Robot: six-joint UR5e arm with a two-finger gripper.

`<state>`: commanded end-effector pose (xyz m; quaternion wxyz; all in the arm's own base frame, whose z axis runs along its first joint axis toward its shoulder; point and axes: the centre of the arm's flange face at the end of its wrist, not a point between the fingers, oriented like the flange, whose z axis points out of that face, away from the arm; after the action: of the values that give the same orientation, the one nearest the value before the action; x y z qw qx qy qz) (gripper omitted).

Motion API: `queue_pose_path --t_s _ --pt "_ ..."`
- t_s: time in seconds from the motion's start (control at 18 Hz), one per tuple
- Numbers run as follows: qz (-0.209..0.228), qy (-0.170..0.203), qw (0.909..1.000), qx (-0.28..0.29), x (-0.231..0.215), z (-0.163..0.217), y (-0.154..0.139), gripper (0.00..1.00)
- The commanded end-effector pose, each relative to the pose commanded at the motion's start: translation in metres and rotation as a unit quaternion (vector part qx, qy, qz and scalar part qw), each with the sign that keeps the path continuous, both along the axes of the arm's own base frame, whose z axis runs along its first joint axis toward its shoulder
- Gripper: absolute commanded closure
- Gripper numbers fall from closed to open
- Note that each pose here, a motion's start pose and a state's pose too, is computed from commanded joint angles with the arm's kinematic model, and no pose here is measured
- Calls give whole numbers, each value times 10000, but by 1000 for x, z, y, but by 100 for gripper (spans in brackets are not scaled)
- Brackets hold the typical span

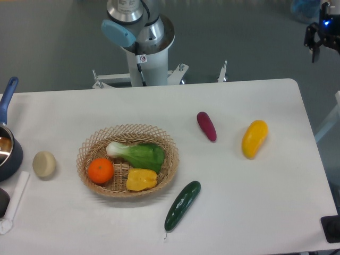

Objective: Pick up the mango from the table
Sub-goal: 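Move the open gripper down into the workspace toward the yellow mango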

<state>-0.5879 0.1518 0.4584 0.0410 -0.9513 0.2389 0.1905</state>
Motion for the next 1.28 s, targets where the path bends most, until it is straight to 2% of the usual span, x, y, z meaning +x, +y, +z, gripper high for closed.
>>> queue_pose_path --t_s 0.39,0.56,0.78,1.0,1.17,1.28 --pt "52 31 9997 -218 4 1 0 0" --pt "51 -4 9995 -312 8 -1 10 0" --pt "560 -225 9981 -76 15 -18 19 0" --pt "621 -297 9976 -40 23 -38 26 0" --pt "1078 -526 9927 117 31 -55 29 0" --pt "1212 -688 9901 167 40 -67 45 0"
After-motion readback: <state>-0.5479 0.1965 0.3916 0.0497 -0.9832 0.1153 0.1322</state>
